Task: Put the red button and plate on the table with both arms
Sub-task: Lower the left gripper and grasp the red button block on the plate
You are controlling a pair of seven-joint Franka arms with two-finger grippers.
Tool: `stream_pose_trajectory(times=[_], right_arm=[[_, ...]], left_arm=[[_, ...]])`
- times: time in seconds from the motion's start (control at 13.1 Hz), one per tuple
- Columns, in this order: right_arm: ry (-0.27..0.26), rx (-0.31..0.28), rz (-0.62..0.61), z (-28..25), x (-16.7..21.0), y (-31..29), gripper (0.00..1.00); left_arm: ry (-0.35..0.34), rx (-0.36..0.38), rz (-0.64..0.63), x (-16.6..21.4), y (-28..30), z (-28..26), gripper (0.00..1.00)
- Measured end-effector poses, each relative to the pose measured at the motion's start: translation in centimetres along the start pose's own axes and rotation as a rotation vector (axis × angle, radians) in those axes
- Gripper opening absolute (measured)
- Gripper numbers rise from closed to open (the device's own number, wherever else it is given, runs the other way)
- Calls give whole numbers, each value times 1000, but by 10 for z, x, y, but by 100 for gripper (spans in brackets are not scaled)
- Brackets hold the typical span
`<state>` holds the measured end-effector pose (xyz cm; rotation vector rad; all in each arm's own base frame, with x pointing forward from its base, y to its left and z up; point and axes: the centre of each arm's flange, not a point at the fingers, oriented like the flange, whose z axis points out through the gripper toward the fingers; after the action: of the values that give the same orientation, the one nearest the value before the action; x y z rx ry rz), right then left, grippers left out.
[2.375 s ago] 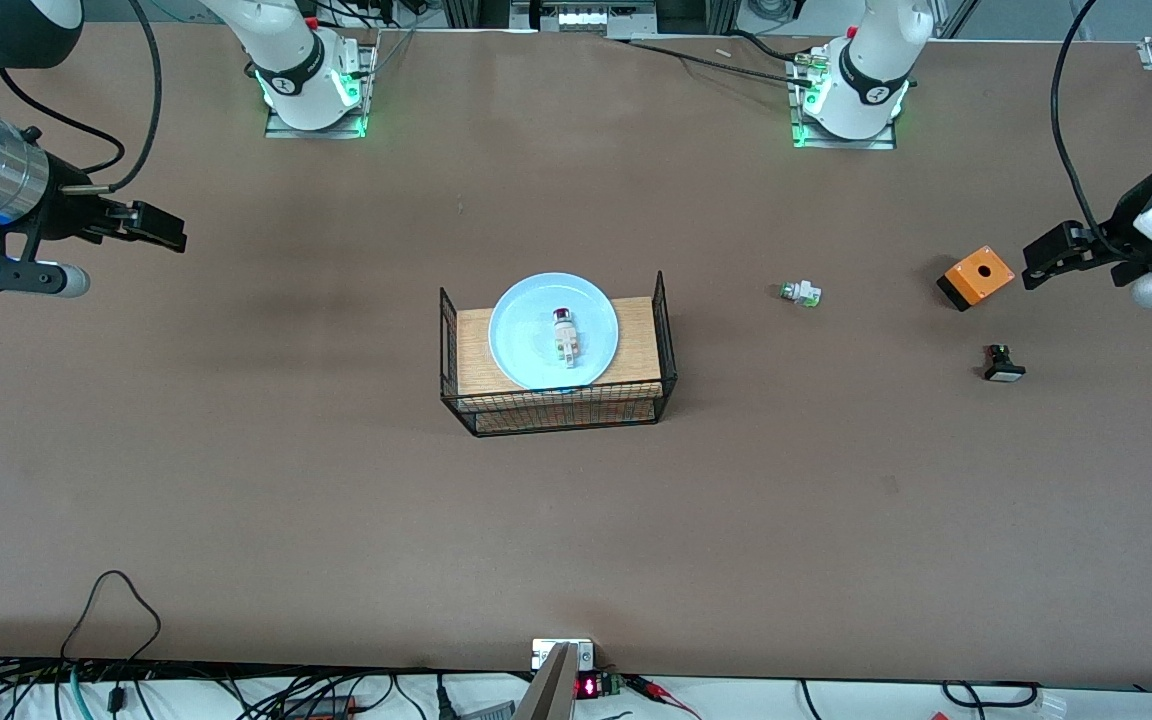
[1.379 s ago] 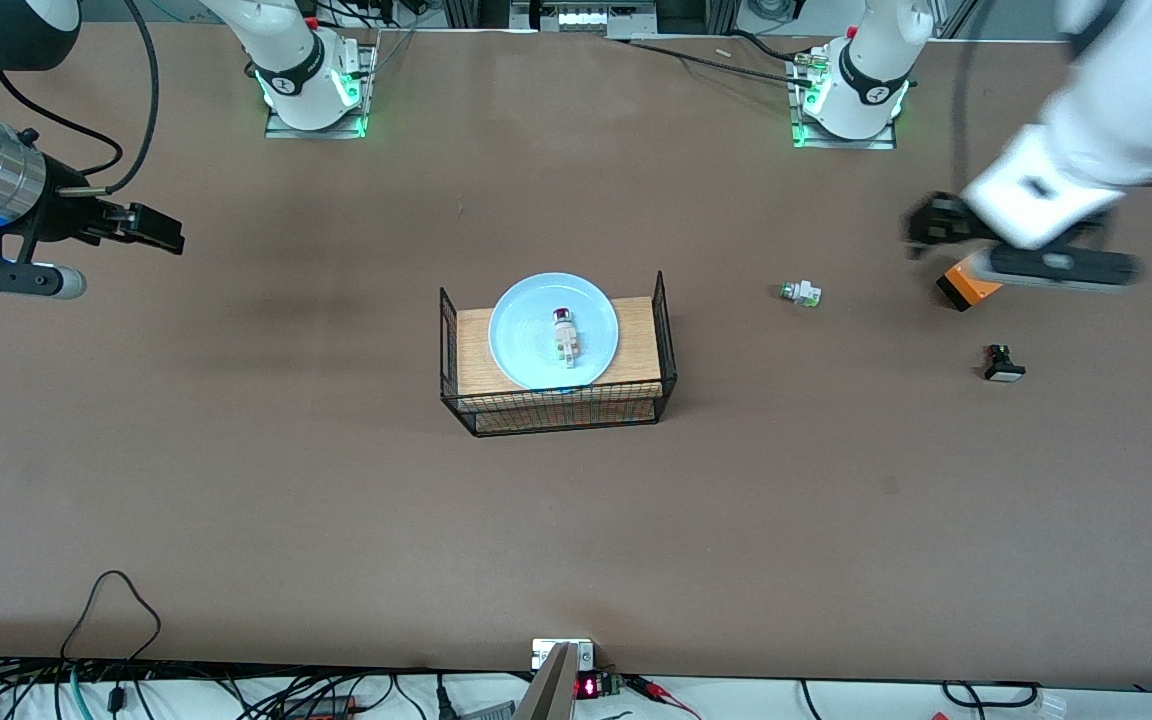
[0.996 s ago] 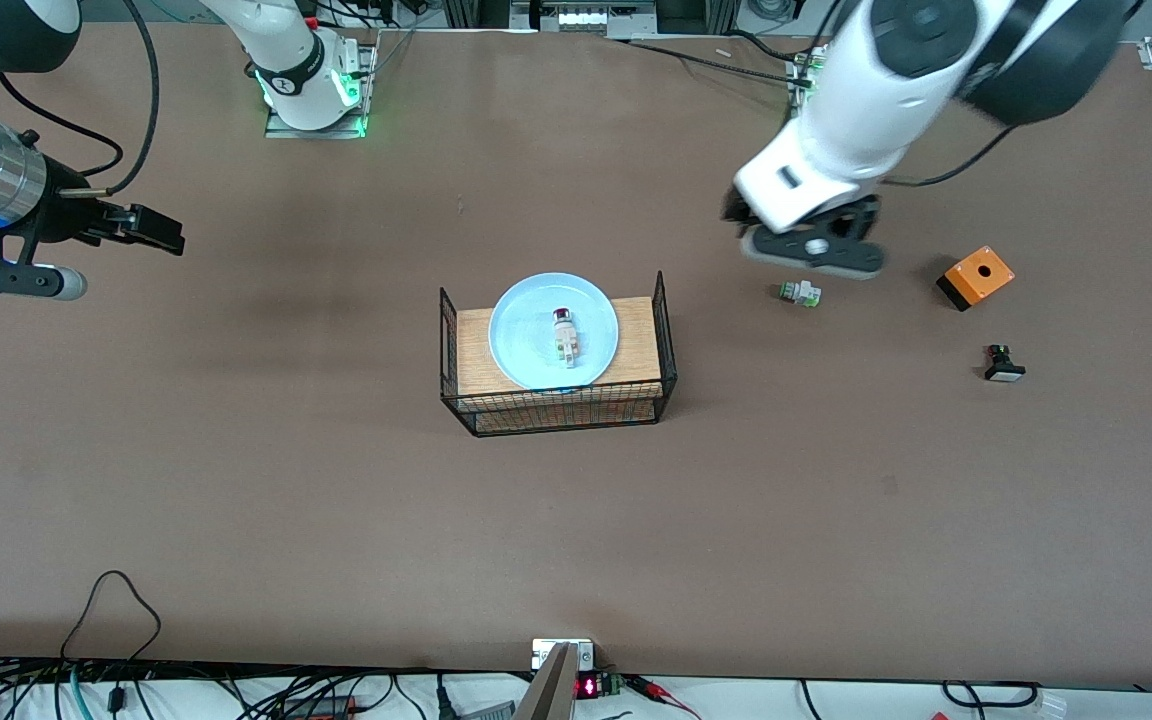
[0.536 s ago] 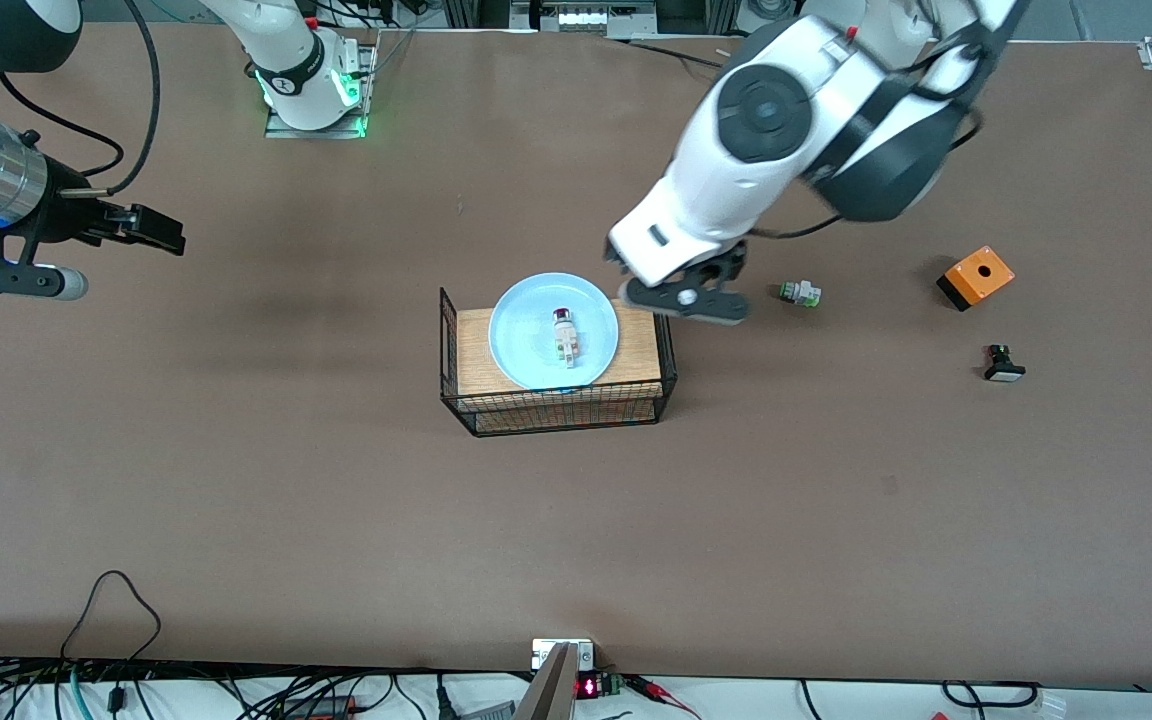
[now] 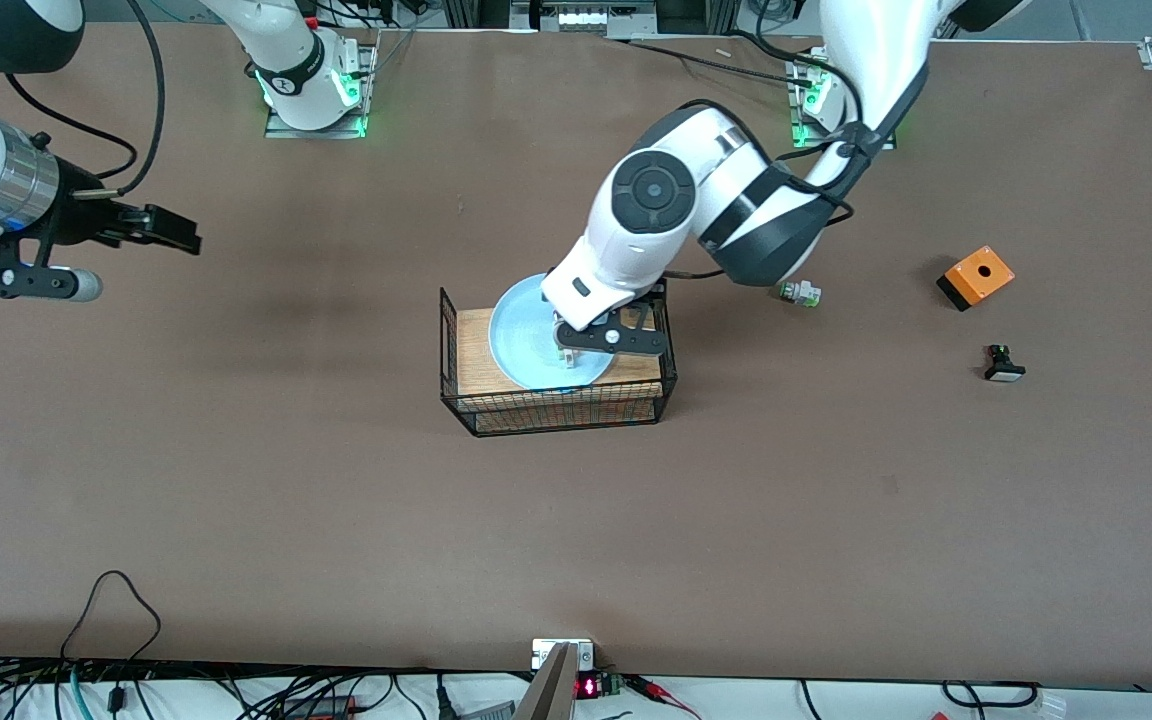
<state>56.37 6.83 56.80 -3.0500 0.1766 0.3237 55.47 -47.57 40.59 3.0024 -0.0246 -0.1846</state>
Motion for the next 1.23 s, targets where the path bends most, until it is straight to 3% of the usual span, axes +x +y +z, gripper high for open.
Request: stream_pose_trajectory(times=[0.38,1.23], right_arm=[[-29,113,131,4,-3,-33,100],[-54,125,128,32,19,-51,100]], left_arm=[[30,31,-22,-9,25,13,100],[35,-6,-35,10,26,61,97]])
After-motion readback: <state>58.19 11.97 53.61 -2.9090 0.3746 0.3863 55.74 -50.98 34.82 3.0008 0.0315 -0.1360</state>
